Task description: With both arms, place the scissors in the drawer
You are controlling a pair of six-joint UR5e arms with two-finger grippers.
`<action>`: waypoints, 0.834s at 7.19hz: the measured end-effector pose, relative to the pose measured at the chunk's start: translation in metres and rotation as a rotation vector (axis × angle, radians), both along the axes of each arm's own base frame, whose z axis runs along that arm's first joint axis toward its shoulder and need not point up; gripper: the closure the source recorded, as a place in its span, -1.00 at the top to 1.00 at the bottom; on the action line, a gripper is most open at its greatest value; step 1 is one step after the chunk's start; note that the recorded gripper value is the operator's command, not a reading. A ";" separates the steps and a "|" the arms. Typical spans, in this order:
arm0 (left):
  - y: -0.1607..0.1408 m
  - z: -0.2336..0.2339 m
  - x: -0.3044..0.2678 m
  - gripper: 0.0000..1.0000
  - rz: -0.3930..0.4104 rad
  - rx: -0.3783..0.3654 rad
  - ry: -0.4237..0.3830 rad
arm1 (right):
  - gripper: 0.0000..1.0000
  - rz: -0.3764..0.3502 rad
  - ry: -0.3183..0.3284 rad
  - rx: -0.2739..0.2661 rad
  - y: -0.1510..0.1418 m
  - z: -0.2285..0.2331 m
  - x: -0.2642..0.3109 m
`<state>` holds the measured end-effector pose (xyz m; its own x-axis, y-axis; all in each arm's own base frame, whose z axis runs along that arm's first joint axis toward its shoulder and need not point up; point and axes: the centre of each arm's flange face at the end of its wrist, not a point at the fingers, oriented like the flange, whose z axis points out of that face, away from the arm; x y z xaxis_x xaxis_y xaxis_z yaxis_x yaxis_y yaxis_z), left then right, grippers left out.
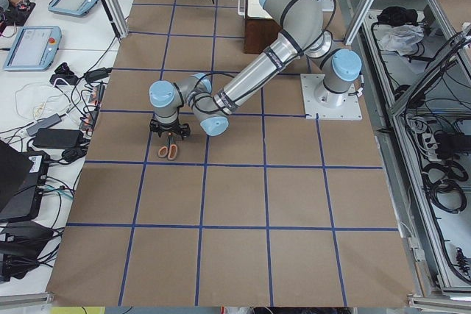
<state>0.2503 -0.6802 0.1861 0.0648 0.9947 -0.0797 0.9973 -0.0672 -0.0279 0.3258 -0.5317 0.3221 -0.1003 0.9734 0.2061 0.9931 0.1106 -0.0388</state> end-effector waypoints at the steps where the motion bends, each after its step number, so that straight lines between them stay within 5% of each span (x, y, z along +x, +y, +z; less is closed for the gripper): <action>1: 0.001 -0.006 0.000 1.00 0.001 0.009 0.005 | 1.00 -0.023 0.012 0.020 0.001 -0.005 0.000; 3: 0.002 -0.014 0.001 1.00 0.003 0.028 -0.006 | 1.00 -0.043 0.029 0.056 0.005 -0.009 -0.001; 4: 0.001 -0.014 0.002 0.68 0.002 0.030 -0.012 | 1.00 -0.046 0.031 0.070 0.006 -0.009 -0.001; 6: 0.000 -0.016 0.002 0.65 -0.003 0.030 -0.012 | 1.00 -0.052 0.018 0.092 0.008 -0.009 0.000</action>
<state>0.2527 -0.6801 0.1705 0.0682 0.9965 -0.0486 0.9974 -0.0692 -0.0177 0.3263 -0.5240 0.3126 -0.0452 0.9540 0.2965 0.9969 0.0624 -0.0486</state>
